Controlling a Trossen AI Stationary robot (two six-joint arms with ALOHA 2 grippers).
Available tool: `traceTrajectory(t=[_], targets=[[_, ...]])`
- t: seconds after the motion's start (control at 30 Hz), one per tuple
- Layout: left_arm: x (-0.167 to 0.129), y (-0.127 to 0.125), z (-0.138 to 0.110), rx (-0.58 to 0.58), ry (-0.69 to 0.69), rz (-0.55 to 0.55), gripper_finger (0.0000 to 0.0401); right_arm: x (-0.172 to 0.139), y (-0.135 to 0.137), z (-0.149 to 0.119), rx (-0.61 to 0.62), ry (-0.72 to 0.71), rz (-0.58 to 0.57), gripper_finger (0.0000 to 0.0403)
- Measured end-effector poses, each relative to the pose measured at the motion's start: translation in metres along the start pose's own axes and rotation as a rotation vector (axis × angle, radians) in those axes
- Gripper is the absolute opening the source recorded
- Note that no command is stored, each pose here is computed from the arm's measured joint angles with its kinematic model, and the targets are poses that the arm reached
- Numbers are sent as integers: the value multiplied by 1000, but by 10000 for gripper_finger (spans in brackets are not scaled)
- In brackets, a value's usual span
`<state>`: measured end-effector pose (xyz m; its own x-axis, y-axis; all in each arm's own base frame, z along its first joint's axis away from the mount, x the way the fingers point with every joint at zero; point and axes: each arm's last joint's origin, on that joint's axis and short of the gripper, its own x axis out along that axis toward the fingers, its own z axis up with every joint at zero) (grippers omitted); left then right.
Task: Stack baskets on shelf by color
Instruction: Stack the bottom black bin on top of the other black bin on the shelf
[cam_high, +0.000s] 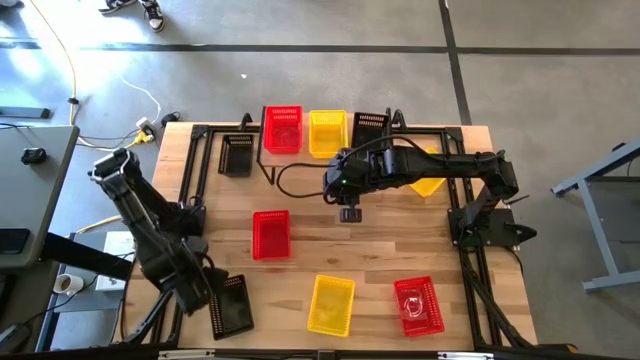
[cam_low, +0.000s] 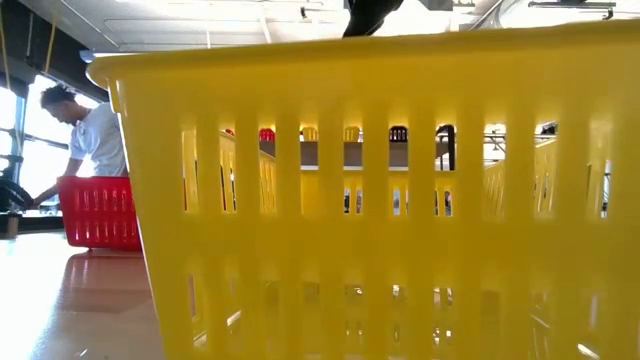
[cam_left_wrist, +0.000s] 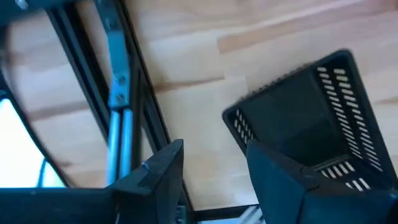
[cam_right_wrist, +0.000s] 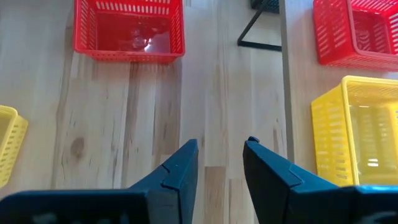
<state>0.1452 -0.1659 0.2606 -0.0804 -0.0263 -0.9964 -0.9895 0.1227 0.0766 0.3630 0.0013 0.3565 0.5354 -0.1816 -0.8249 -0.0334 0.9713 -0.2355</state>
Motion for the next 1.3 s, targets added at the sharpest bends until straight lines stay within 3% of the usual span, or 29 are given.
traceTrajectory(t=[0.47,1.1,1.3], targets=[[47,-31,-39,-16,44,51,168,0,0,0,-70,0,-1,115],[90,-59,-45,-79,40,158,167,0,-1,0,-84,0,-5,115],[97,-65,-48,-89,76,161,131,0,-1,0,-84,0,-5,115]])
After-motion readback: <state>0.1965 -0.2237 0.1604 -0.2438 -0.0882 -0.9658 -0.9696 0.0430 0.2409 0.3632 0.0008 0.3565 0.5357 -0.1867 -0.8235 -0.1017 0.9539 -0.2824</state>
